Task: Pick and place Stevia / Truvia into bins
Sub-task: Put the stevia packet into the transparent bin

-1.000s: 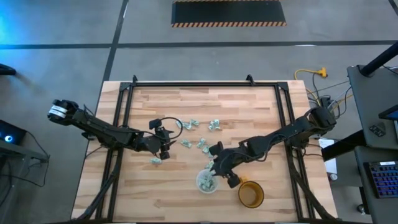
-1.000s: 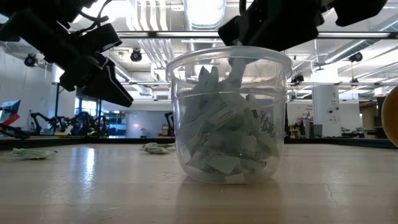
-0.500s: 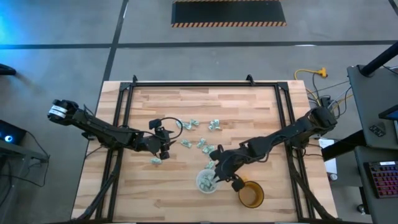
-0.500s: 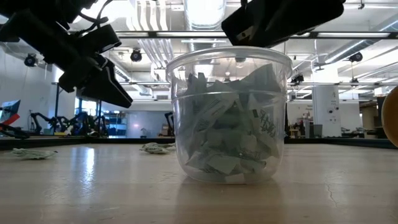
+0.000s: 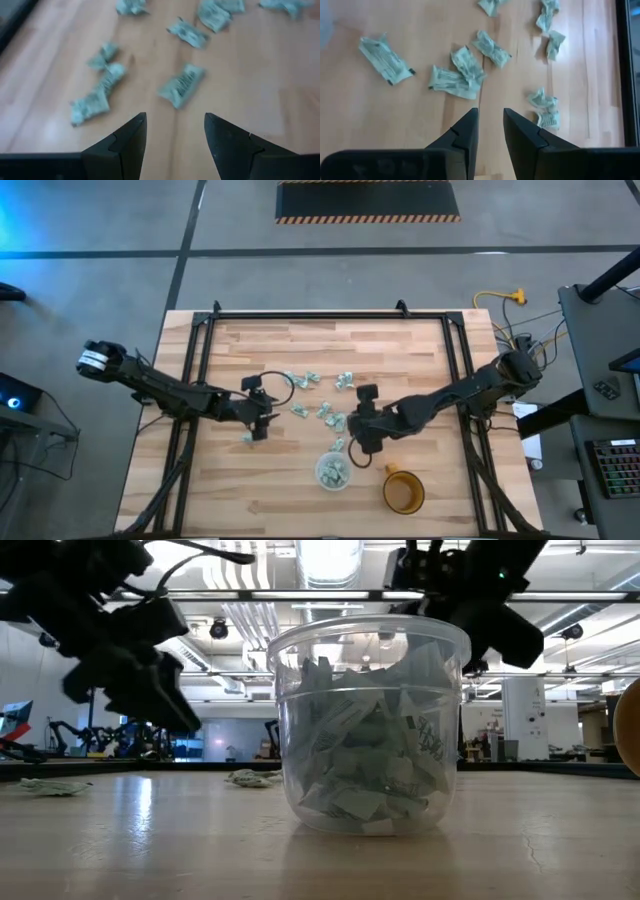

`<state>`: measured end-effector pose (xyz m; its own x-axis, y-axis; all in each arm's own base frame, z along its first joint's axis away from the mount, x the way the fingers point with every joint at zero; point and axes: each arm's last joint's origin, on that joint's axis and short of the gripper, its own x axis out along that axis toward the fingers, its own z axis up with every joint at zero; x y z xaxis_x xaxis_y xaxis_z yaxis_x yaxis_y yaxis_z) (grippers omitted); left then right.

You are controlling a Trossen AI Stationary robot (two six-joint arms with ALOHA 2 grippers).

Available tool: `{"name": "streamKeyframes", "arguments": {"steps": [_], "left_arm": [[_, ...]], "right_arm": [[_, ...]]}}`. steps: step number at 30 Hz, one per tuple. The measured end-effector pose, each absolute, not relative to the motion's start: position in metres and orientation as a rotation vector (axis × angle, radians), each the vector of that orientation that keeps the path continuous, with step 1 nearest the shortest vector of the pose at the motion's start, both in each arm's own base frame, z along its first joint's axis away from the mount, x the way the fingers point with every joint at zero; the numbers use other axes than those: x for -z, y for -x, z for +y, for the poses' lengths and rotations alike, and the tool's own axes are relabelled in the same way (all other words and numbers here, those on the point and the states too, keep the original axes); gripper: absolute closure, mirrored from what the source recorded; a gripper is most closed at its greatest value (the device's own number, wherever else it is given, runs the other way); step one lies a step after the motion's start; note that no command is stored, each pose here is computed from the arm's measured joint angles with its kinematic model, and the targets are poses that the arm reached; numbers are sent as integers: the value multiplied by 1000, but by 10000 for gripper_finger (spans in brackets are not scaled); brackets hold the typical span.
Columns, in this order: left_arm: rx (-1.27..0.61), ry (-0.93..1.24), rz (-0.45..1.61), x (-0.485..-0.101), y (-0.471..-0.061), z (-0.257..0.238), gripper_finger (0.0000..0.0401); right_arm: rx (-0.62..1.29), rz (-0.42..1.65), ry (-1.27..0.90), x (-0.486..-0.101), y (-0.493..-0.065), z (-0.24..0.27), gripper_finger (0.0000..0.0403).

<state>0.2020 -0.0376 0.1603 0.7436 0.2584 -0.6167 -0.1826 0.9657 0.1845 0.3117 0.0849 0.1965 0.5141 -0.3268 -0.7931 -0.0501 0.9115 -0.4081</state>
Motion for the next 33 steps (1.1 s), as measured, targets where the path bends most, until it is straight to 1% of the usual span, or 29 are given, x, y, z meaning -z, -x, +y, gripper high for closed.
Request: {"name": "streamKeyframes", "arguments": {"steps": [2,7,16,22,26,33], "left_arm": [[-246,-131,667,-160,-207,-33,219],[-143,-143,629,-155,-228,-22,219],[-114,-133,778,-121,-259,-2,219],[-102,-111,803,-112,-269,3,224],[-87,-102,804,-112,-268,3,258],[-41,-89,803,-114,-267,2,348]], "right_arm": [[184,1027,399,-196,-313,80,321],[138,1051,361,-196,-315,69,321],[115,1059,365,-196,-313,65,334],[117,1070,366,-193,-305,62,331],[118,1064,359,-195,-301,62,331],[125,1057,348,-196,-298,61,339]]}}
